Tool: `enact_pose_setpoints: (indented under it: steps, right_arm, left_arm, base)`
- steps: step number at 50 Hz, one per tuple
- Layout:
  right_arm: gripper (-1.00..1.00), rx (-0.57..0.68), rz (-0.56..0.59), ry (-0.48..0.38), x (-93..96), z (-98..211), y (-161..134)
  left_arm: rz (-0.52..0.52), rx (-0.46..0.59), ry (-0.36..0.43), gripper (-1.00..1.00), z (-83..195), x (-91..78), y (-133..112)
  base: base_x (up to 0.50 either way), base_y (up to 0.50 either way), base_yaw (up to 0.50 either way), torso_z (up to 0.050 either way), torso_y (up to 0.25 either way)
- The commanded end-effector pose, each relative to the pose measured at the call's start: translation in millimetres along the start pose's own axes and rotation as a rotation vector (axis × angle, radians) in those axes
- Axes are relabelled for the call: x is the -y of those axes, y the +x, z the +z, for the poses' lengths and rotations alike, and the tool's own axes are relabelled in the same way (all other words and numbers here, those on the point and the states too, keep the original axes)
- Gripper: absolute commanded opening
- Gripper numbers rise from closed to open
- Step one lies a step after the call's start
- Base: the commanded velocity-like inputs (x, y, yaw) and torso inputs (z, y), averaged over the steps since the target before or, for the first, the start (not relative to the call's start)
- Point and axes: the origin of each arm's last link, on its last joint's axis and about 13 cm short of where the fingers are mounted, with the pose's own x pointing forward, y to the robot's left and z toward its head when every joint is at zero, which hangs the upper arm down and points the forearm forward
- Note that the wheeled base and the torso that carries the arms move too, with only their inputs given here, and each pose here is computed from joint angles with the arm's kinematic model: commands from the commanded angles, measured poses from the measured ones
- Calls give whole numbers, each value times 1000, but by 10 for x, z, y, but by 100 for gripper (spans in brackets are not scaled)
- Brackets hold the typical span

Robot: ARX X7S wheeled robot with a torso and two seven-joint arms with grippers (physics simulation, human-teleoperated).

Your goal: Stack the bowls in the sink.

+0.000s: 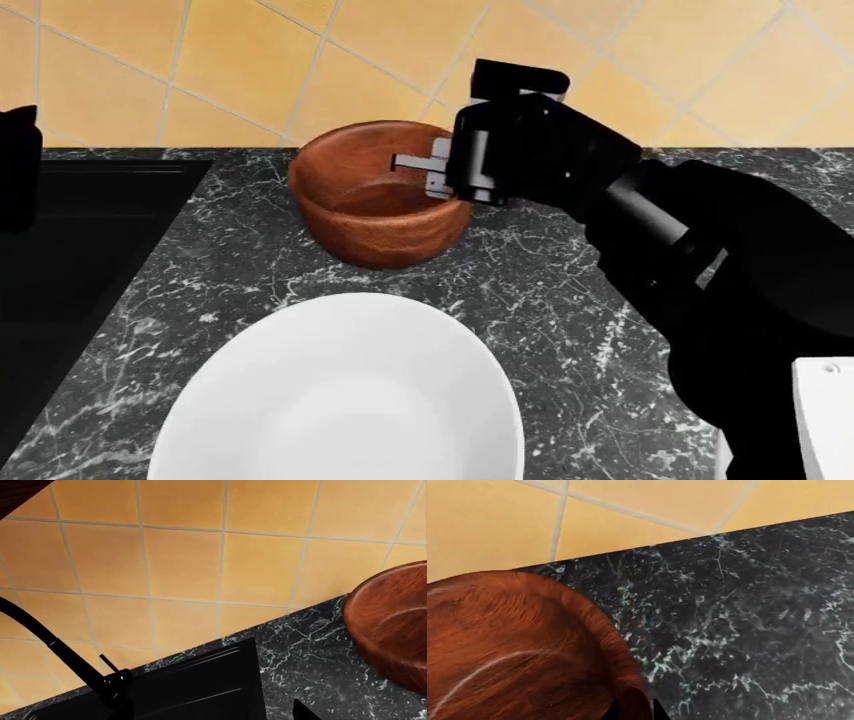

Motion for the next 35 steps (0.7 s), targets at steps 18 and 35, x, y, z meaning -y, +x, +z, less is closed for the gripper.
enact_pose_setpoints:
  steps: [18,35]
  right_arm:
    - [-100,276,-61,141,338,499,-642]
    - [-100,370,-106,149,703,577,-1328]
  left_arm:
    - [-5,16,-13,100,9,20,12]
    - [-119,54,-87,100,112,49,-131]
  base:
    - [0,0,0,0,1]
    - [0,0,0,0,0]
